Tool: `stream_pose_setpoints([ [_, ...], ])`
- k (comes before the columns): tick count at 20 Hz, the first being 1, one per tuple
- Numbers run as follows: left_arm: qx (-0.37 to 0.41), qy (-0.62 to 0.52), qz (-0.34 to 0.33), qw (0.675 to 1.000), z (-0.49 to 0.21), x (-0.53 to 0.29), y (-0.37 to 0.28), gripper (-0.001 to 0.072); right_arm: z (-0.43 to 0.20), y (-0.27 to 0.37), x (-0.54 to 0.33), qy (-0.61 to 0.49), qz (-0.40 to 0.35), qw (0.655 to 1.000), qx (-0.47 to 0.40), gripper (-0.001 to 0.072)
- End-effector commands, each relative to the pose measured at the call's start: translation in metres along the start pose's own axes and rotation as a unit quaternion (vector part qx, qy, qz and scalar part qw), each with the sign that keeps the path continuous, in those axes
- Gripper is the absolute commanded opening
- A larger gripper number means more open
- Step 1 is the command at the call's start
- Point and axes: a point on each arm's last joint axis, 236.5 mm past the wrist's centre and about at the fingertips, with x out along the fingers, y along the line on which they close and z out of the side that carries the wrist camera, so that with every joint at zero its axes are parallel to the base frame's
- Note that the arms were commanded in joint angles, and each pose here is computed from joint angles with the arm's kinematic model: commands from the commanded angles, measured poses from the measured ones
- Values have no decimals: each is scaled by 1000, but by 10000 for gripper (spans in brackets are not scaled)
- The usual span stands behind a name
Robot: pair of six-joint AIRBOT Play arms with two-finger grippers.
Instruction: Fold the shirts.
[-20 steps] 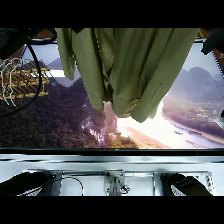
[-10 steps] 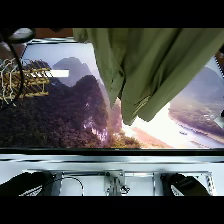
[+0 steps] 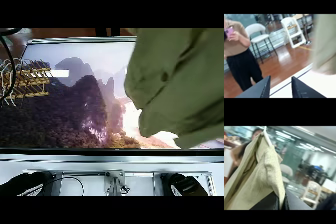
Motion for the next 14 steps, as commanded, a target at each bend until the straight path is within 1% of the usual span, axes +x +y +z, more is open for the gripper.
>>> stream_pose_setpoints([
  [1,-1,25,12,1000,-25,13,13,339,-13,-53,-36,35,-96,995,-18,70],
  [4,-4,49,11,999,-52,31,14,340,-16,-87,-57,62,-183,979,-59,71],
  [6,-6,64,9,998,-69,42,14,339,-20,-101,-68,85,-227,967,-80,71],
  [10,-7,72,12,997,-82,52,16,339,-22,-113,-85,111,-279,949,-95,70],
  [14,-6,68,35,997,-84,50,38,339,-27,-123,-101,138,-315,933,-105,71],
])
